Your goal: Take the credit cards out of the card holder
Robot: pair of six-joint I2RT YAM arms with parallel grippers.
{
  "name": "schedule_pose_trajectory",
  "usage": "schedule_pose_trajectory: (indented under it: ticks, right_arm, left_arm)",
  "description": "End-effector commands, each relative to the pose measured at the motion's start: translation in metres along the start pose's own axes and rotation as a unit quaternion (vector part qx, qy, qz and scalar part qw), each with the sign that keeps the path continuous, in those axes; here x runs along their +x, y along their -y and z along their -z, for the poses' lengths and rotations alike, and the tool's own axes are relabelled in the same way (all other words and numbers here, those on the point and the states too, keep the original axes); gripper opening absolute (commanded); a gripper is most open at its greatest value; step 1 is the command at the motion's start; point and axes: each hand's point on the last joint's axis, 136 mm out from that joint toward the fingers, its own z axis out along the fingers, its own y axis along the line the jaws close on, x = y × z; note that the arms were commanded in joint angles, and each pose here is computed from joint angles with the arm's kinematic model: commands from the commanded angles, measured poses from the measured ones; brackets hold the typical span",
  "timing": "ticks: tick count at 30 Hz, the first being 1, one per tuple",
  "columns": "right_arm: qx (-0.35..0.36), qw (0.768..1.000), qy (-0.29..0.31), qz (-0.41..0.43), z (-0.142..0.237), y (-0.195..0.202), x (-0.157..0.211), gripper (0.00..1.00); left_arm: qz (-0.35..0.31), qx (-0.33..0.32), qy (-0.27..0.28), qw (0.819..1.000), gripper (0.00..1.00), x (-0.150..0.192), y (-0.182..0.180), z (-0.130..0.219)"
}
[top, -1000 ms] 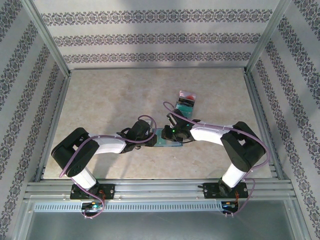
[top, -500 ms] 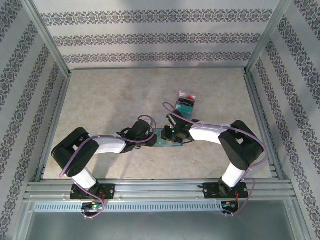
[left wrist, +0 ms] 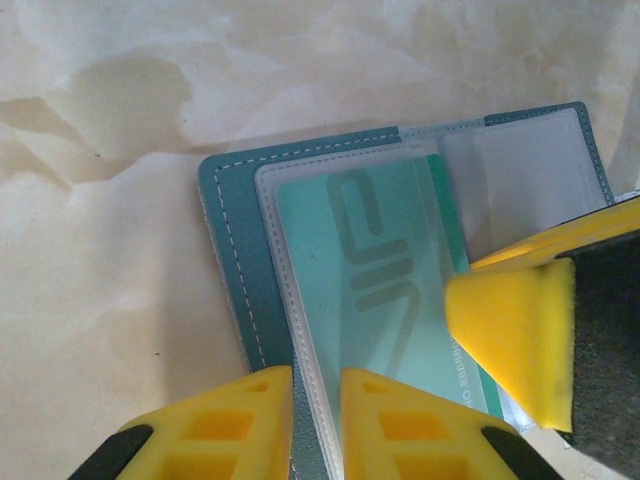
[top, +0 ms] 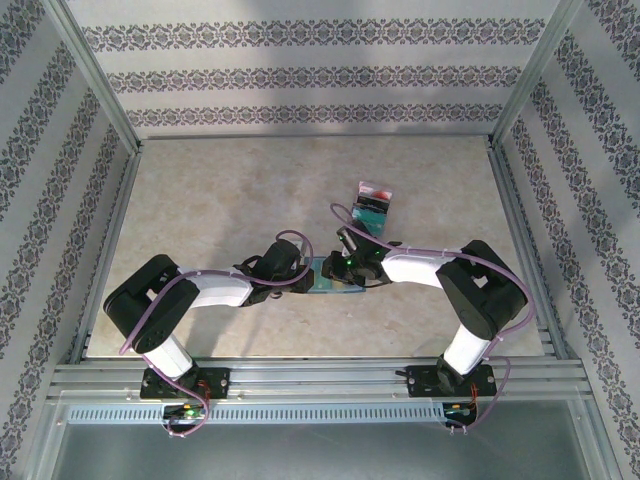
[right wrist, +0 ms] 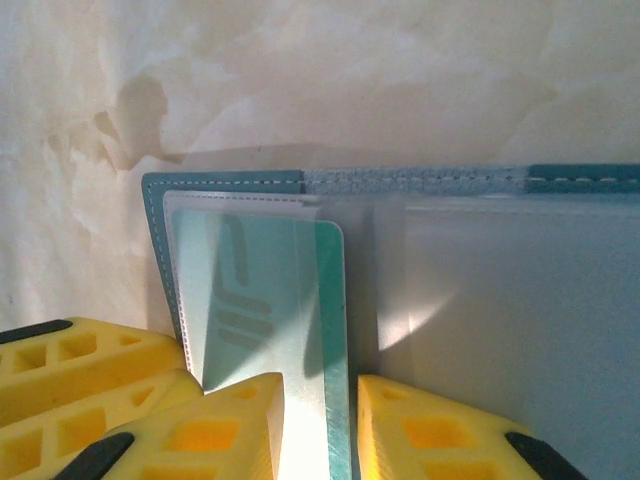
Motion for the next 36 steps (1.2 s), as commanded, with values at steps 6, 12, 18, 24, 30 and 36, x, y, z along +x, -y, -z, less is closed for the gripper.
schedule_pose_trajectory:
  ticks: [6,12,18,24,30,36]
  right_arm:
    - [-0.072,0.997,-0.001,-0.027,-0.003,-0.007,0.0,0.27]
    - [-0.115,0.993,0.008,-0.025,0.004,-0.018,-0.004,0.26]
    - [-0.162,0.987,0.015,-0.018,0.013,-0.03,-0.005,0.26]
    - [-0.178,0.984,0.019,-0.009,0.02,-0.036,-0.004,0.25]
    - [-0.188,0.982,0.017,0.002,0.023,-0.039,-0.001,0.22]
    - [-0.192,0.981,0.018,0.009,0.024,-0.041,0.0,0.18]
  left_arm:
    - [0.009,0.015,-0.013,1.0,0.16,0.004,0.006,-0.007]
    - [0.01,0.012,-0.013,1.0,0.15,0.005,0.004,-0.006]
    - [0.01,0.008,-0.012,1.0,0.15,0.005,0.003,-0.005]
    - [0.009,0.005,-0.01,1.0,0.15,0.004,0.002,-0.004]
    - [0.011,0.001,-0.007,1.0,0.15,0.003,0.001,-0.003]
    - [0.013,-0.004,-0.008,1.0,0.15,0.004,-0.001,-0.003]
